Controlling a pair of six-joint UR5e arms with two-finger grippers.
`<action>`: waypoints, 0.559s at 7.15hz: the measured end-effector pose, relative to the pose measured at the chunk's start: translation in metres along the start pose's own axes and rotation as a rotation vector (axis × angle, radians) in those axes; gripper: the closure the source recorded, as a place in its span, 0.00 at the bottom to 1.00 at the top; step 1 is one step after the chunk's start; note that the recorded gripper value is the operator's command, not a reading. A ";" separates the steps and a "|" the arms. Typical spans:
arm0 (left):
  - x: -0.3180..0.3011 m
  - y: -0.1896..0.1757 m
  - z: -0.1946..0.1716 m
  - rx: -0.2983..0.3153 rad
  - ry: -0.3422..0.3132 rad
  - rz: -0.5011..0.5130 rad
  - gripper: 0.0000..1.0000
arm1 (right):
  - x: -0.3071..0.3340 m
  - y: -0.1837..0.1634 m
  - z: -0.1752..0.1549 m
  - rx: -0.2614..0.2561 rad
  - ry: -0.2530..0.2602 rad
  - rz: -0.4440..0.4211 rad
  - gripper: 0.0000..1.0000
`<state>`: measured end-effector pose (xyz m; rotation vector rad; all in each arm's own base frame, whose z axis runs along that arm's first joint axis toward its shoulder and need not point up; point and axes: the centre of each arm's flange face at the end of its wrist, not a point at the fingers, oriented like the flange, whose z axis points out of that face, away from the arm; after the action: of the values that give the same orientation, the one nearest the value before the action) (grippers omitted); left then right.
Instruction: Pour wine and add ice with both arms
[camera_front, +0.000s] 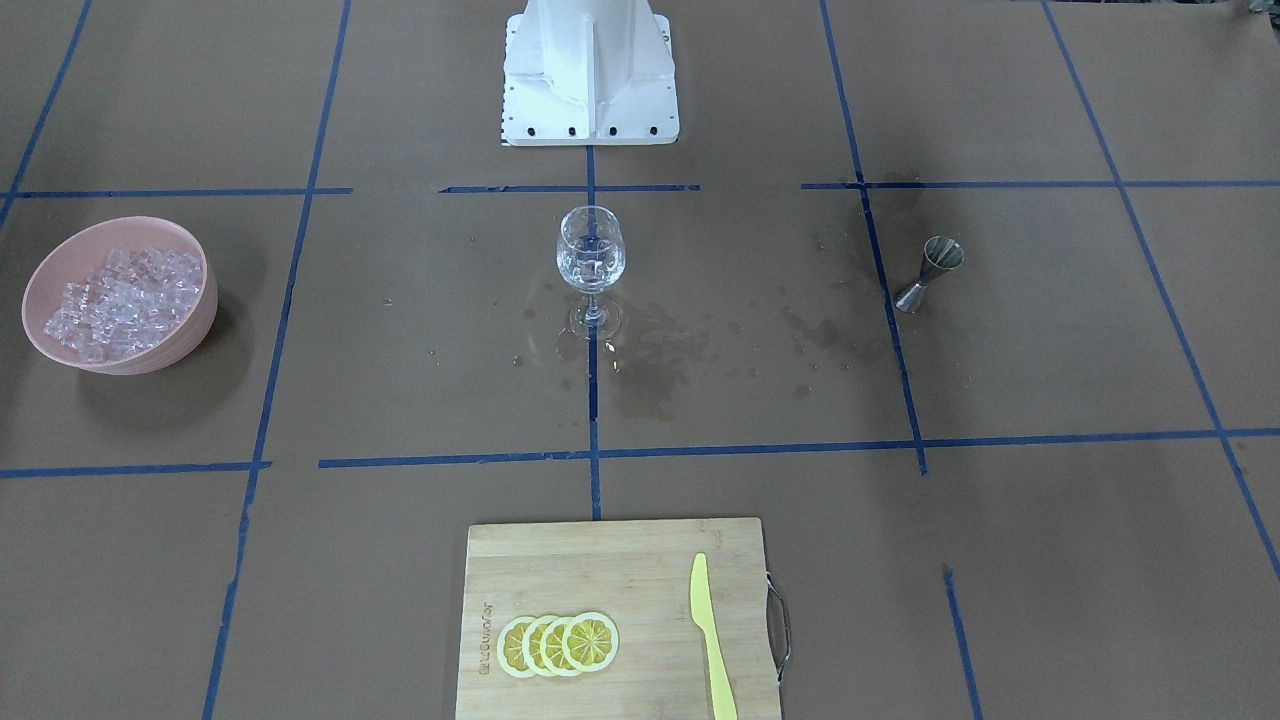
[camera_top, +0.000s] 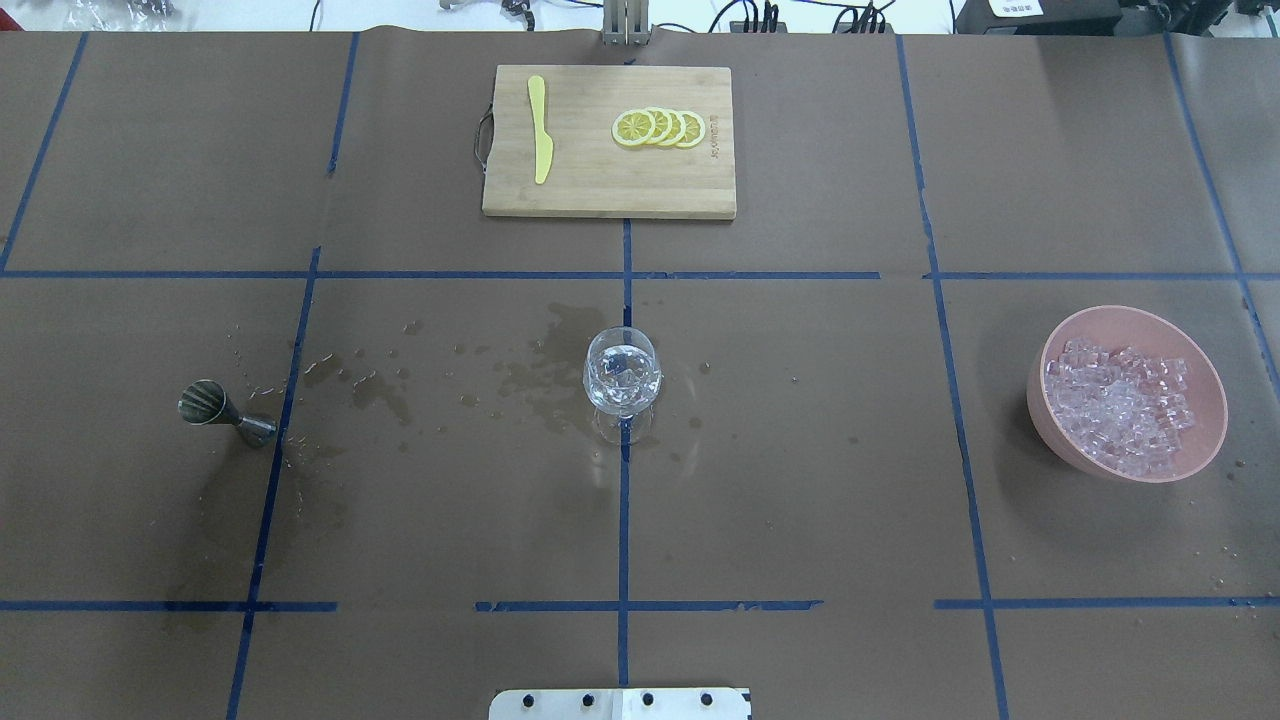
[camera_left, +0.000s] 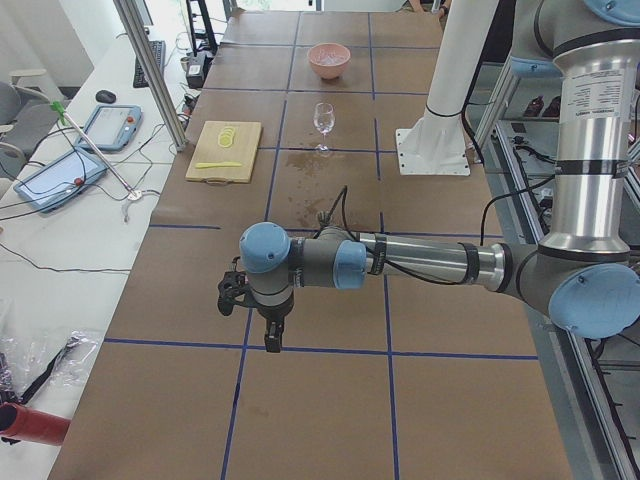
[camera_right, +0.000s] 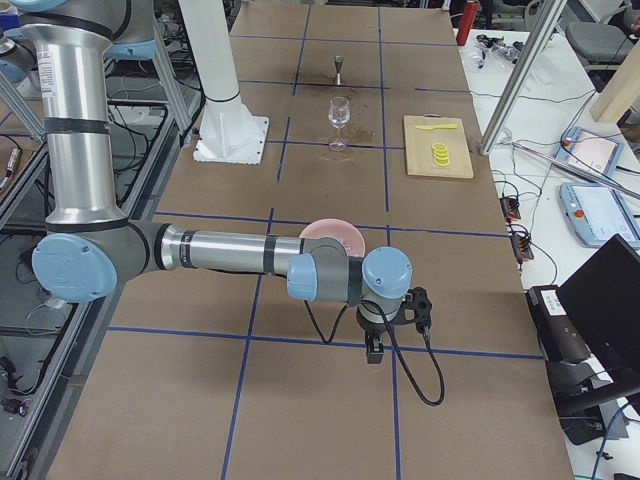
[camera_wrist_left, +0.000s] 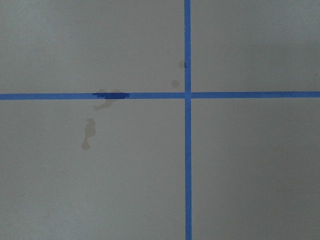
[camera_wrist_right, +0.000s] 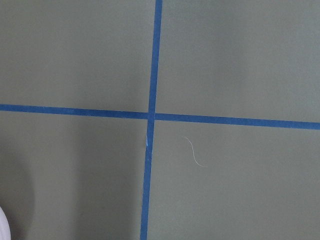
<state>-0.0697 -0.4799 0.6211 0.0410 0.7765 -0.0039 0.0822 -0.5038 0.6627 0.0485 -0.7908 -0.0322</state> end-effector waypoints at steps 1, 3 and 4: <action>0.000 0.000 0.000 0.001 0.000 0.001 0.00 | 0.001 0.000 0.001 -0.001 0.000 0.001 0.00; 0.001 -0.001 -0.001 0.002 0.001 0.003 0.00 | 0.002 0.000 0.001 -0.002 0.001 0.003 0.00; 0.001 -0.001 -0.001 0.004 0.001 0.004 0.00 | 0.002 0.000 0.001 -0.003 0.001 0.003 0.00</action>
<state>-0.0697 -0.4808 0.6194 0.0464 0.7770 -0.0016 0.0825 -0.5035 0.6649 0.0447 -0.7896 -0.0301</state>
